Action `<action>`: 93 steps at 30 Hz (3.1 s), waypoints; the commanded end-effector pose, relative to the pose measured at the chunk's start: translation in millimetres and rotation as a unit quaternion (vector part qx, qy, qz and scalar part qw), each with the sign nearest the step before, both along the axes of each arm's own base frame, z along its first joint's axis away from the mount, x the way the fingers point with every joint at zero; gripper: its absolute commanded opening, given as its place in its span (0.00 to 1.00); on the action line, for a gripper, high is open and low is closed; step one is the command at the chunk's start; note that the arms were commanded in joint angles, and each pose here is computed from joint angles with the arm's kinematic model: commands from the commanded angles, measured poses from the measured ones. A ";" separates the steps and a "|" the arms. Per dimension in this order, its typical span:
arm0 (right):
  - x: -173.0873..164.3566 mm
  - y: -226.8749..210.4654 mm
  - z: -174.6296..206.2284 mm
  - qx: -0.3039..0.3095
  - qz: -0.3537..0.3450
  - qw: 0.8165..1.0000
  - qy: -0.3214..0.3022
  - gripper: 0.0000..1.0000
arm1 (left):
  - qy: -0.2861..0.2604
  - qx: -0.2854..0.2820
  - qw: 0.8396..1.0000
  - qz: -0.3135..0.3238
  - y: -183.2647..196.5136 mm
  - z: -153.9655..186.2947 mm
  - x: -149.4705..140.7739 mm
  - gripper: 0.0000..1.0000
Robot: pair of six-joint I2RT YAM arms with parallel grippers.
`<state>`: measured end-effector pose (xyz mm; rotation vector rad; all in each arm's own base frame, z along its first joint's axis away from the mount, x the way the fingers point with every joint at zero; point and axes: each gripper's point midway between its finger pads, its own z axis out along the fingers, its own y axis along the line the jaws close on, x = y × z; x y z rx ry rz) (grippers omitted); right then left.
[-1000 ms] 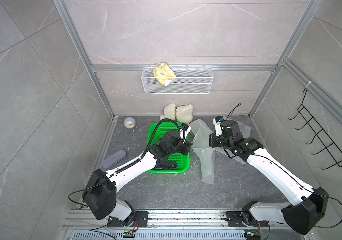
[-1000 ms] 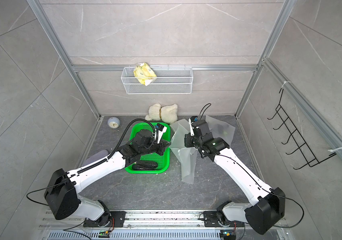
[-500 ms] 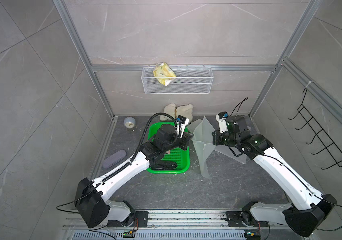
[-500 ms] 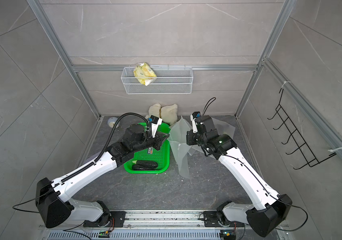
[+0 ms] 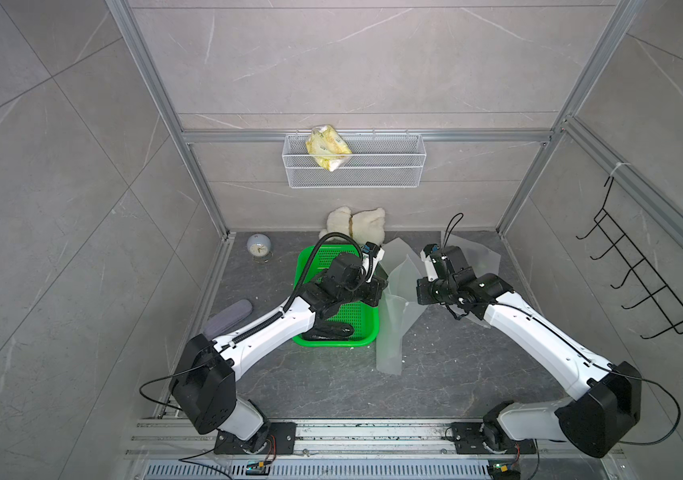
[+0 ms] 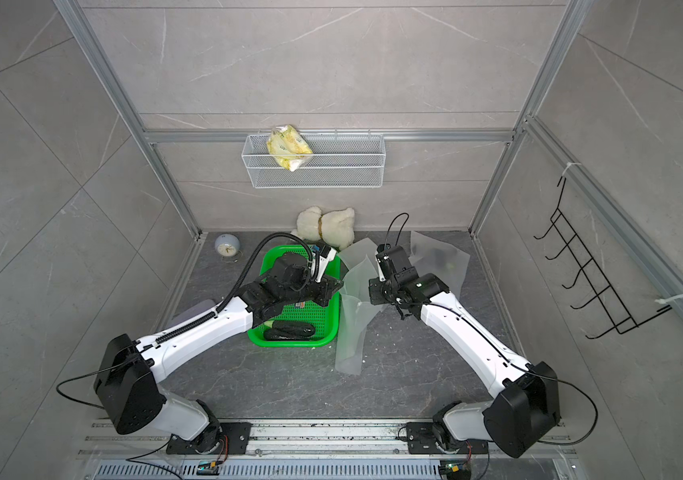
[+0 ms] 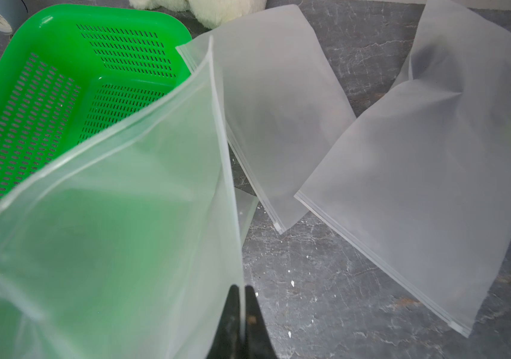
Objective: Place the eggplant in a zip-top bag and seal the zipper
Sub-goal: Open the zipper of the food storage bag at the center of the board, then pick up the eggplant from the basket.
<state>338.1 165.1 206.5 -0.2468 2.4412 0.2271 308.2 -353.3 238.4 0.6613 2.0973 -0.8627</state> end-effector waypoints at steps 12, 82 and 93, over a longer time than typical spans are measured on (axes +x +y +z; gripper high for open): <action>3.6 14.4 -17.5 0.015 0.022 1.000 0.018 0.00 | 0.005 -0.018 1.000 -0.007 11.5 11.2 -9.6 0.32; -6.3 32.0 -50.2 0.035 0.063 0.997 0.038 0.00 | 0.159 0.313 0.932 -0.091 156.6 -160.7 -7.4 0.70; -9.7 32.4 -53.0 0.041 0.066 0.996 0.037 0.00 | -0.001 0.340 0.932 -0.125 146.4 -155.5 38.2 0.72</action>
